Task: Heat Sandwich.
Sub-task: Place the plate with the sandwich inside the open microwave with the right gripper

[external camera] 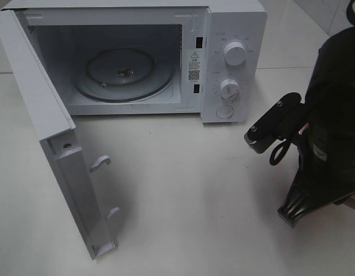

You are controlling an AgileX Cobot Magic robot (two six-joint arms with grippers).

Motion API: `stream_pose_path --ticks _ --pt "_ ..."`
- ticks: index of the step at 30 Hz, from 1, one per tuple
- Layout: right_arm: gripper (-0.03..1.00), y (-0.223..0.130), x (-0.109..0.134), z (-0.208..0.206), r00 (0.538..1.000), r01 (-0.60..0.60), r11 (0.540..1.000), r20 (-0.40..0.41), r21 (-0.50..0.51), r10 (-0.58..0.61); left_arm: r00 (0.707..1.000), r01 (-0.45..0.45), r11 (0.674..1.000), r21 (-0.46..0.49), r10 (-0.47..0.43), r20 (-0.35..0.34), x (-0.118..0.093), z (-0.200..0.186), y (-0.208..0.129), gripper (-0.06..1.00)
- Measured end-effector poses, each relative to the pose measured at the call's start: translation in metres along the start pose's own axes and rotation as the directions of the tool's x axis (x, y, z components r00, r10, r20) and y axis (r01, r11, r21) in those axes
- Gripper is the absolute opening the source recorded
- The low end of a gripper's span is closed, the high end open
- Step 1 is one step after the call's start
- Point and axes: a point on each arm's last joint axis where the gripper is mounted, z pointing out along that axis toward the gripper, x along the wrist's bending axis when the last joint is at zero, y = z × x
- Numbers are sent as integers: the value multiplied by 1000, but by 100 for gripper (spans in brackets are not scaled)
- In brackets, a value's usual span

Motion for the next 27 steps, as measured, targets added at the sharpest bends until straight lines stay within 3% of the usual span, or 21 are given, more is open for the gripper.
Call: stream_pose_path --ticks 12,23,27 --pt "3 -9 24 -19 985 172 985 31 -32 -171 1000 0 1000 1 0 0 0 0 0 97" --pt "3 -22 12 -44 955 295 944 34 -150 -293 1000 0 1000 1 0 0 0 0 0 97" --pt "3 -27 7 -50 915 402 900 56 -167 -399 1000 0 1000 1 0 0 0 0 0 97"
